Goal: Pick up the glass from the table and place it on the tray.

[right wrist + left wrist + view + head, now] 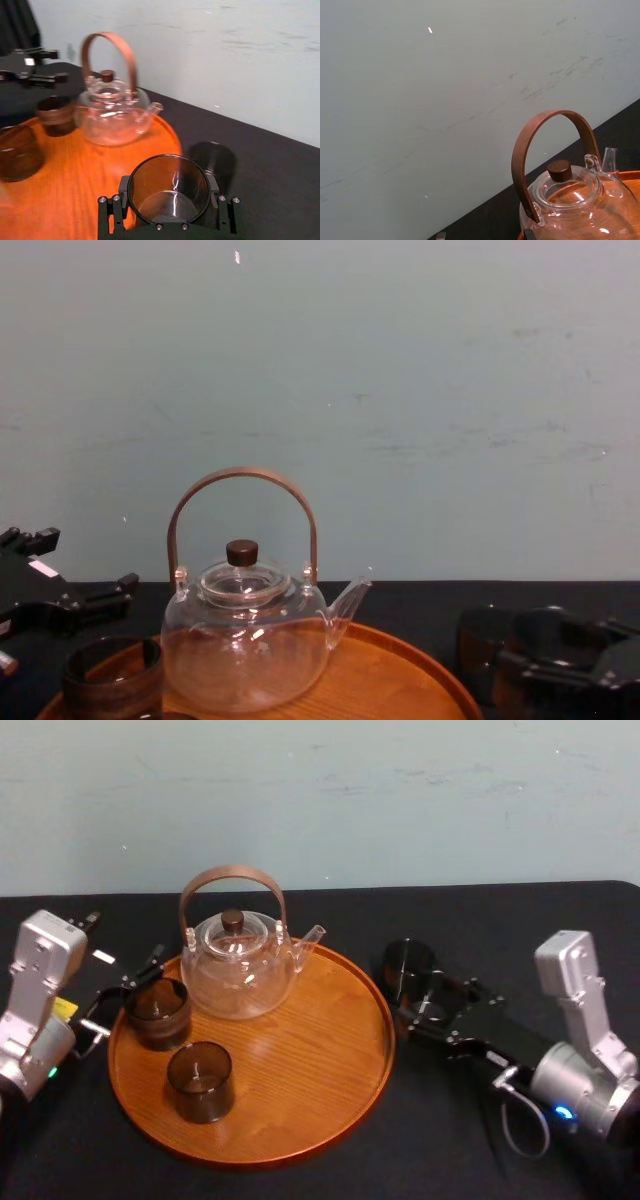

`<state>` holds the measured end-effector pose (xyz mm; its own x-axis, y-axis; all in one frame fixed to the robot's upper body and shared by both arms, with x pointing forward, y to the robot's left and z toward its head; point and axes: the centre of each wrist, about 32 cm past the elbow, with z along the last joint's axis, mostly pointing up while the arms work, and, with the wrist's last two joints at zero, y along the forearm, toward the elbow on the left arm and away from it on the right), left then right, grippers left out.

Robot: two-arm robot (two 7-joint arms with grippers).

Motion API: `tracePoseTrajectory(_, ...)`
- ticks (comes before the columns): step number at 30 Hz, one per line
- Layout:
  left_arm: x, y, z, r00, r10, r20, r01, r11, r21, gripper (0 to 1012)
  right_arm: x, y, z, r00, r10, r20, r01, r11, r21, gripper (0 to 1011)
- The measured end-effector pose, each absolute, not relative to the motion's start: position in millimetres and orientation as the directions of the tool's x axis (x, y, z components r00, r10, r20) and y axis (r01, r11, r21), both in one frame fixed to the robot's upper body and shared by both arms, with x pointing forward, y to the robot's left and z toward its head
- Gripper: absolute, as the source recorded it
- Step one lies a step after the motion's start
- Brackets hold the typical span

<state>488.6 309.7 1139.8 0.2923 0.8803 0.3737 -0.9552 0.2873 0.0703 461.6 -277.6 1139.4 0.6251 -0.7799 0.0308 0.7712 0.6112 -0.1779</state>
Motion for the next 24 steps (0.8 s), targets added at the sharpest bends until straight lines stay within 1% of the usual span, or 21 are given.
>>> tracePoseTrajectory(5,488.6,309.7,1139.8,0.292,0.88,0.374,-0.955,0.287,0.07,1001,463,-260,1139.4,0.677,-0.736,0.022,0.728,0.665,-0.168,906)
tracePoseTrajectory(6,488.6,309.6,1139.8,0.292,0.88,0.374,-0.955,0.287,0.07,1001,463,-260,1139.4,0.677,-0.736,0.022,0.728,0.665,-0.168,906)
tracePoseTrajectory(14,488.6,309.7,1139.8,0.292,0.88,0.374,-0.955,0.287,0.07,1001,466,-235,1135.3,0.736,-0.677,0.007,0.668,0.724,-0.171,906)
tracePoseTrajectory(24,488.6,309.6,1139.8,0.292,0.88,0.374,-0.955,0.287,0.07,1001,470,-210,1130.3,0.788,-0.616,0.004,0.605,0.773,-0.19,906)
